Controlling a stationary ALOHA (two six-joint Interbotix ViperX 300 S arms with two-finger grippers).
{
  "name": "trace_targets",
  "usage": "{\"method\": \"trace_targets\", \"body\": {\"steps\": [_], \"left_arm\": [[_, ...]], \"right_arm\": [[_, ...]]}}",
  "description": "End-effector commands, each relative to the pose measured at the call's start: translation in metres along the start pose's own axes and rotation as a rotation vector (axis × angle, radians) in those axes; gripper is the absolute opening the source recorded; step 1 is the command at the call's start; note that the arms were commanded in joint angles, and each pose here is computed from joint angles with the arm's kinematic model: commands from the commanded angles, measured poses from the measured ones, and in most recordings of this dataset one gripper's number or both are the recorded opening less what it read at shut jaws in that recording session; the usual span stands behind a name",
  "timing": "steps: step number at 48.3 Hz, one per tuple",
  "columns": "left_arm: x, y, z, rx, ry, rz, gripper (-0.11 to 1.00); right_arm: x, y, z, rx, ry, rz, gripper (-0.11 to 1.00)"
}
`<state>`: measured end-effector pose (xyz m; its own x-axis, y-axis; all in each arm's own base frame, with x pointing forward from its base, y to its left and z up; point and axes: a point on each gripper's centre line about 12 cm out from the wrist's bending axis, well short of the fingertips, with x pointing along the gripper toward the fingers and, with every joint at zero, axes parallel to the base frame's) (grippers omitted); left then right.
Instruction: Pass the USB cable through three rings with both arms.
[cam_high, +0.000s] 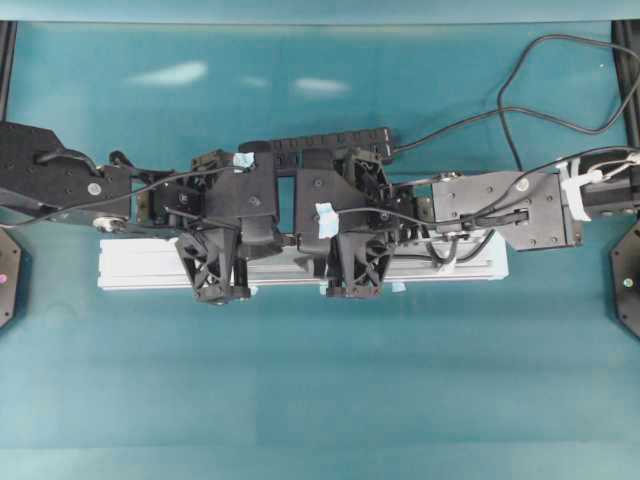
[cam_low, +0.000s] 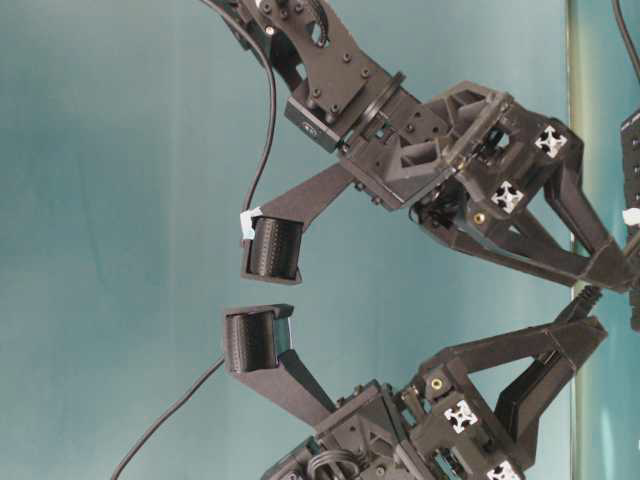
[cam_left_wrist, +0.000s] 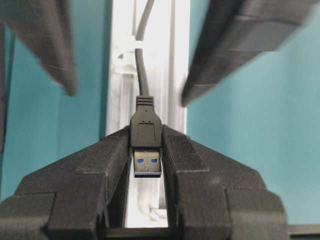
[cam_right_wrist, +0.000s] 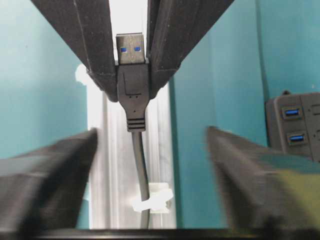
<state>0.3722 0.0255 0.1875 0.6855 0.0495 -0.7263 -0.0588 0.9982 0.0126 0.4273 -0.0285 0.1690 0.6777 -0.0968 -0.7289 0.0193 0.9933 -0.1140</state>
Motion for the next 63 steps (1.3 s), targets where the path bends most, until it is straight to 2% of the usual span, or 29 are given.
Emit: {"method": "trace_targets", "body": {"steps": [1,9,17,63], "left_arm": [[-0.008,-0.003,0.011,0.005,-0.042,-0.004,0.2],[-0.008,-0.003,0.011,0.005,-0.042,-0.004,0.2],[-0.008,-0.003,0.011,0.005,-0.043,-0.004,0.2],[-0.008,-0.003,0.012,-0.001,-0.045,-0.005,0.2]], "right_arm": [[-0.003,0.003,0.009,0.002,-0.031,0.005,0.25],[-0.002,0.007,0.009,-0.013,-0.032,0.012,0.04],[-0.002,0.008,0.01,-0.013,-0.034,0.014,-0.05],[-0.003,0.013,0.01,-0.027,-0.027,0.02,-0.06]]}}
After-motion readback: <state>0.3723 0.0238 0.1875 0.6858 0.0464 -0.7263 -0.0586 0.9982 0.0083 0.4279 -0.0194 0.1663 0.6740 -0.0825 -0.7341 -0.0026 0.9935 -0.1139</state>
